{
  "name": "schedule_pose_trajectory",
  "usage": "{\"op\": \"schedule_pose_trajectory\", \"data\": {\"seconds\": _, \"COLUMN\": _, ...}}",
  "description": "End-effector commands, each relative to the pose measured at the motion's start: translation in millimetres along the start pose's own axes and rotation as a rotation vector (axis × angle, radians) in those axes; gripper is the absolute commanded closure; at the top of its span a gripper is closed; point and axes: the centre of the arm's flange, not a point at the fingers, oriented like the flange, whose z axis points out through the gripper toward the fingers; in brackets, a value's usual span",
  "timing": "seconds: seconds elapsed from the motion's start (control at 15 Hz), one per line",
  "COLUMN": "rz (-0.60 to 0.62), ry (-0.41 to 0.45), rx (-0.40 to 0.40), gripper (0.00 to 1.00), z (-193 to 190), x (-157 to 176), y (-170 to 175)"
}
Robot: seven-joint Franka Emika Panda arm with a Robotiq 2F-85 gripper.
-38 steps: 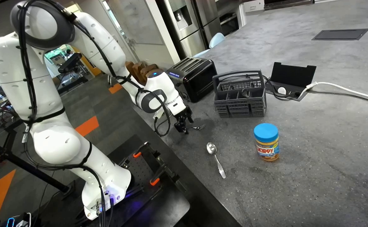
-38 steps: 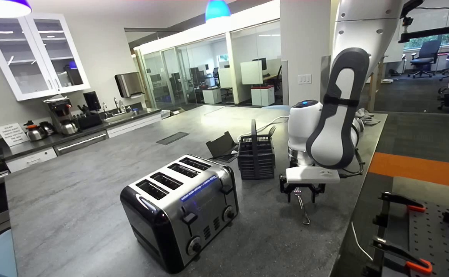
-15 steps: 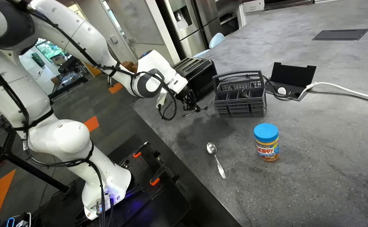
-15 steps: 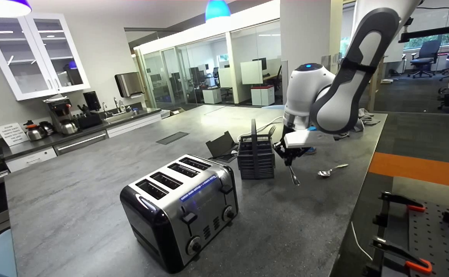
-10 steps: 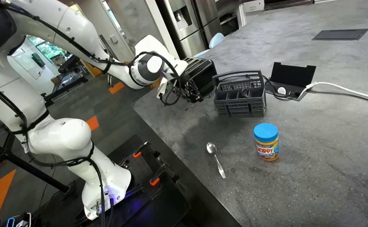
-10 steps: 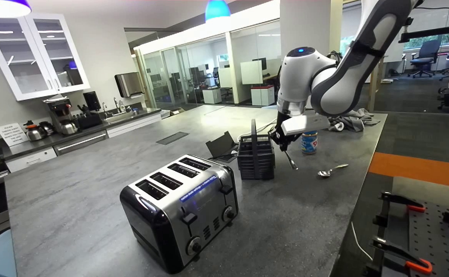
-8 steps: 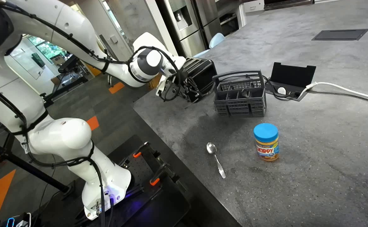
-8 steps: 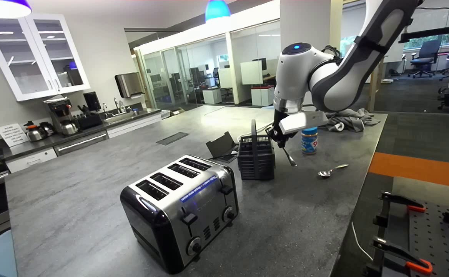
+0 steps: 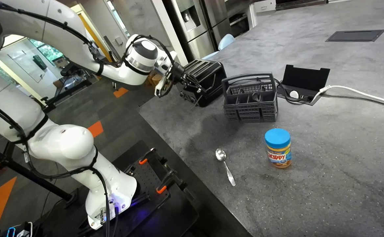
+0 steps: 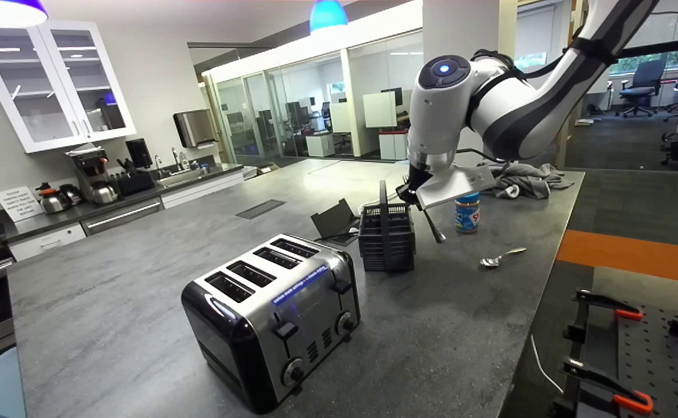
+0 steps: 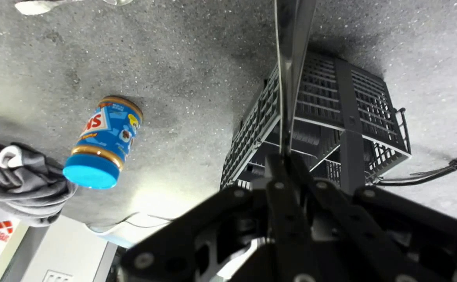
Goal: Put the fork in the cutlery stand
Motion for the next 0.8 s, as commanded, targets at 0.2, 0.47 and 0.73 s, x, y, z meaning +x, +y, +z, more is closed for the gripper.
{"op": "schedule_pose_trajectory", "data": {"seconds": 0.2, "rz": 0.058, "ry": 0.103, "rx": -0.079, "gripper": 0.98, "z": -17, "x": -32, "y": 10}}
{"op": "schedule_pose_trajectory", "data": {"seconds": 0.47, "rz": 0.077, "ry": 0.157, "rx": -0.100, "gripper": 0.98, "z": -10, "x": -30, "y": 18}}
{"op": "schedule_pose_trajectory", "data": {"seconds": 0.73, "rz": 0.066, "ry": 0.233, "rx": -0.109, "gripper": 0.98, "z": -3, "x": -21, "y": 23}}
